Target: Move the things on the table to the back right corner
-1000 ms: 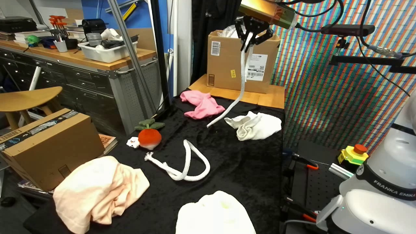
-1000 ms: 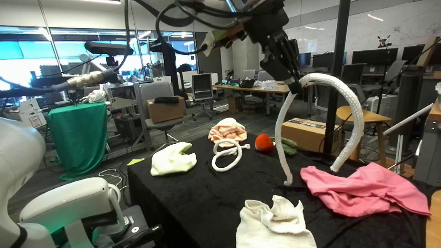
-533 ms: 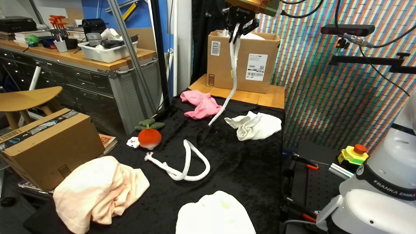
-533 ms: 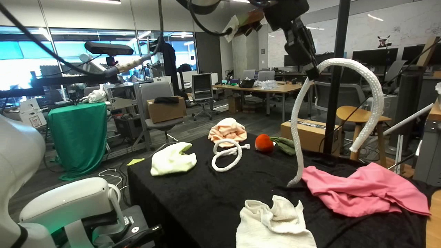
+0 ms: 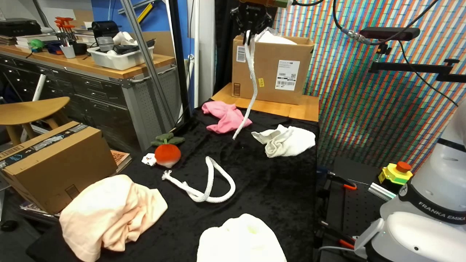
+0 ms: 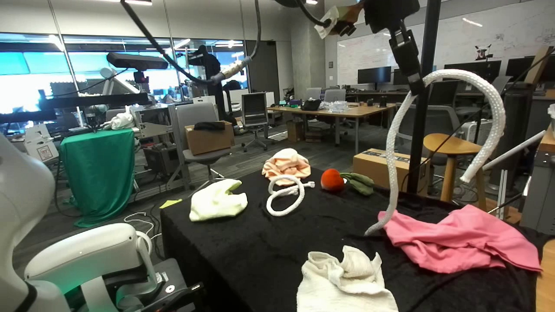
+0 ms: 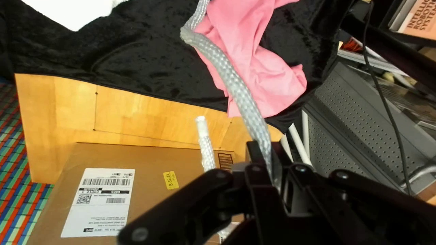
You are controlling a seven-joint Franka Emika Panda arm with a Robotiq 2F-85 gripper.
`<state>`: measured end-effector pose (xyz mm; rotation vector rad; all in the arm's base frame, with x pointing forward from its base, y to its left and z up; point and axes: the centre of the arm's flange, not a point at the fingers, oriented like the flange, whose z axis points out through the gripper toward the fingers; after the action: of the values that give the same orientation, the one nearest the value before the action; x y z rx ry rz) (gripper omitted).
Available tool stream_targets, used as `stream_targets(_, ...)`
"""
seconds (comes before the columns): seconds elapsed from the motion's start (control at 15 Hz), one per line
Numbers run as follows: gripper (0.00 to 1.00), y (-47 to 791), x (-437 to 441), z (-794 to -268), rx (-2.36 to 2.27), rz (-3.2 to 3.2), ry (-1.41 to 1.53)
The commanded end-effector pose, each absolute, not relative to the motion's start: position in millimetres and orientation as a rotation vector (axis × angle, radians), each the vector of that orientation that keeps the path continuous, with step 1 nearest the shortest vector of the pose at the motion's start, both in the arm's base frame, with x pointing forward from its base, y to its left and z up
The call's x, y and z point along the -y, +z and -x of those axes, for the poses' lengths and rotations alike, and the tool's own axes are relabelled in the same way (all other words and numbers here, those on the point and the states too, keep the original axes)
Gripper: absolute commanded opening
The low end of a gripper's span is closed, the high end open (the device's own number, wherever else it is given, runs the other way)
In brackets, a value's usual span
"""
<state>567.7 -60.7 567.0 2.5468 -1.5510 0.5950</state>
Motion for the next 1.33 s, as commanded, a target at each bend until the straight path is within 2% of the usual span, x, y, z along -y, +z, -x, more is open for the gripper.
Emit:
stream_targets(0.0, 0.09, 588.0, 66.9, -602.3, 1.547, -2.530, 0.635)
stream_targets(0.47, 0.10, 593.9, 69.9, -619.1, 1.563, -2.504, 0.731)
stream_targets(0.53, 0.36, 592.7, 70.5, -619.7, 1.538, -2.521, 0.712)
stream_targets(0.67, 0.44, 587.1, 71.1, -619.5, 1.495, -2.554, 0.686)
stream_targets(1.13, 0.97, 563.0, 82.6, -592.9, 1.339, -2.643, 0.584)
stream_targets(1.27, 1.00, 549.4, 80.9, -570.8, 1.280, -2.677, 0.521)
